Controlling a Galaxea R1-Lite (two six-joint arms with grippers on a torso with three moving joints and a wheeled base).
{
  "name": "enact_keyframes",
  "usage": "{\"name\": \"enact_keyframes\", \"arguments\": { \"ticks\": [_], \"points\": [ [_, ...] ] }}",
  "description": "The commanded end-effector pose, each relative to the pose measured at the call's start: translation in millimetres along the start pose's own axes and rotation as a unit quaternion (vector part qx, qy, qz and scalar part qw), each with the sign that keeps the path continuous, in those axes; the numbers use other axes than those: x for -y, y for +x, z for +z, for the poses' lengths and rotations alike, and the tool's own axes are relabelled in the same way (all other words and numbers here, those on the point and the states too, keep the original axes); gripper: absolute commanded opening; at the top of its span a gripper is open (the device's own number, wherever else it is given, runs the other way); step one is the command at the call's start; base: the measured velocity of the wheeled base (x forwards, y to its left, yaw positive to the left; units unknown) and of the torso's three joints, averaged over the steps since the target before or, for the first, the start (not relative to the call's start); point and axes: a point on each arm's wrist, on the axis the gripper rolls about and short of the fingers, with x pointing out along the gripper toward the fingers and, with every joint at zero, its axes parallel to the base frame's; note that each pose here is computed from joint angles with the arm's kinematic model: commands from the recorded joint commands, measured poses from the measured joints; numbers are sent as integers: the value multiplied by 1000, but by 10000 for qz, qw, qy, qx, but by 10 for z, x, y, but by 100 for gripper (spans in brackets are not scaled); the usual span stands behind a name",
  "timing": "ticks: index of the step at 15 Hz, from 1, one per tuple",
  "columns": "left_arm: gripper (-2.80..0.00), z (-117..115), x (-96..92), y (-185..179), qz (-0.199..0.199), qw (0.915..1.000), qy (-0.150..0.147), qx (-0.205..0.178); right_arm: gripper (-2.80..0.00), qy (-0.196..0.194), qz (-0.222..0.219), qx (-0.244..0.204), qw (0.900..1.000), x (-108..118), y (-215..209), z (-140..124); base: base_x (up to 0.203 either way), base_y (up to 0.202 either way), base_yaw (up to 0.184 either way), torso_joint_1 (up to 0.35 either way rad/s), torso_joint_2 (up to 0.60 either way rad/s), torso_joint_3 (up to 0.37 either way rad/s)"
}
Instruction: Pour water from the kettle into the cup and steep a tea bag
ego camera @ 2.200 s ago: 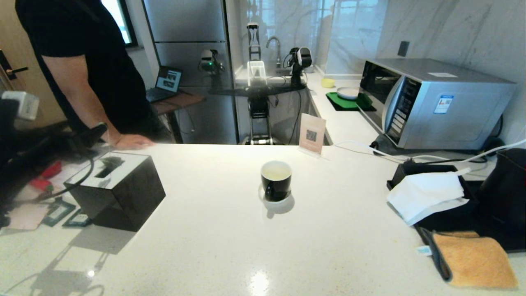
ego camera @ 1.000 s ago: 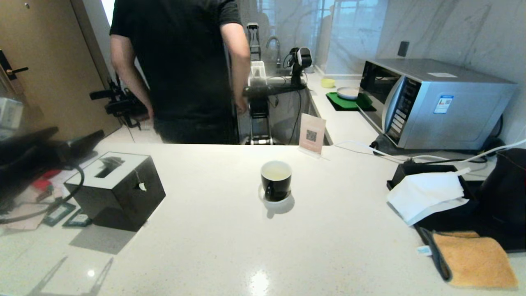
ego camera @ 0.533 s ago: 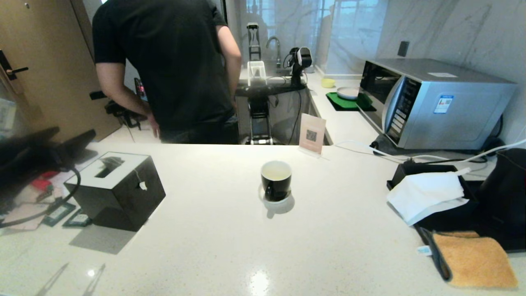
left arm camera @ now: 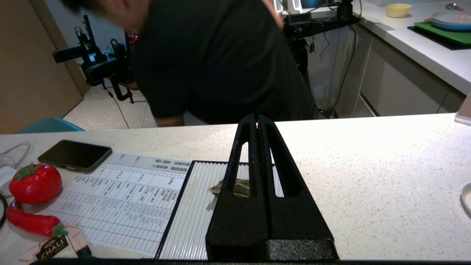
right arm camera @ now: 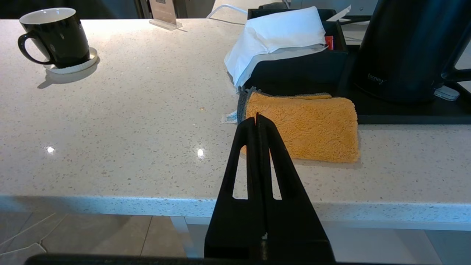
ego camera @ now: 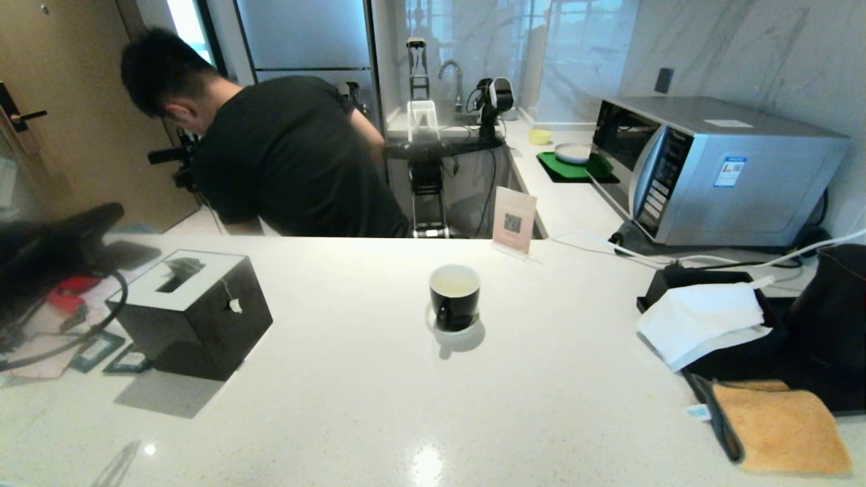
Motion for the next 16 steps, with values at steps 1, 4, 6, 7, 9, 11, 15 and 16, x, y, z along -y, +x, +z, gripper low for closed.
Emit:
{"name": "enact_keyframes", "arguments": {
  "ticks": [1, 4, 6, 7, 9, 11, 15, 16],
  "points": [
    [-280, 47, 14, -32, -11, 10000, 9, 26, -280, 1, 1, -7, 10000, 0, 1, 0, 0, 0, 0, 0, 0, 0],
    [-280, 128, 31, -80, -24, 9999, -46, -103, -280, 1, 1, -7, 10000, 0, 1, 0, 0, 0, 0, 0, 0, 0],
    [-280, 208, 42, -98, -39, 9998, -82, -192, -280, 1, 1, -7, 10000, 0, 1, 0, 0, 0, 0, 0, 0, 0],
    [-280, 245, 57, -131, -44, 9995, -118, -286, -280, 1, 1, -7, 10000, 0, 1, 0, 0, 0, 0, 0, 0, 0],
    [-280, 286, 82, -196, -55, 9978, -240, -623, -280, 1, 1, -7, 10000, 0, 1, 0, 0, 0, 0, 0, 0, 0],
    [-280, 330, 113, -267, -82, 9937, -394, -1041, -280, 1, 1, -7, 10000, 0, 1, 0, 0, 0, 0, 0, 0, 0],
    [-280, 511, 107, -259, -91, 9875, -549, -1472, -280, 1, 1, -7, 10000, 0, 1, 0, 0, 0, 0, 0, 0, 0],
    [-280, 558, 98, -235, -95, 9850, -600, -1614, -280, 1, 1, -7, 10000, 0, 1, 0, 0, 0, 0, 0, 0, 0]
  ]
}}
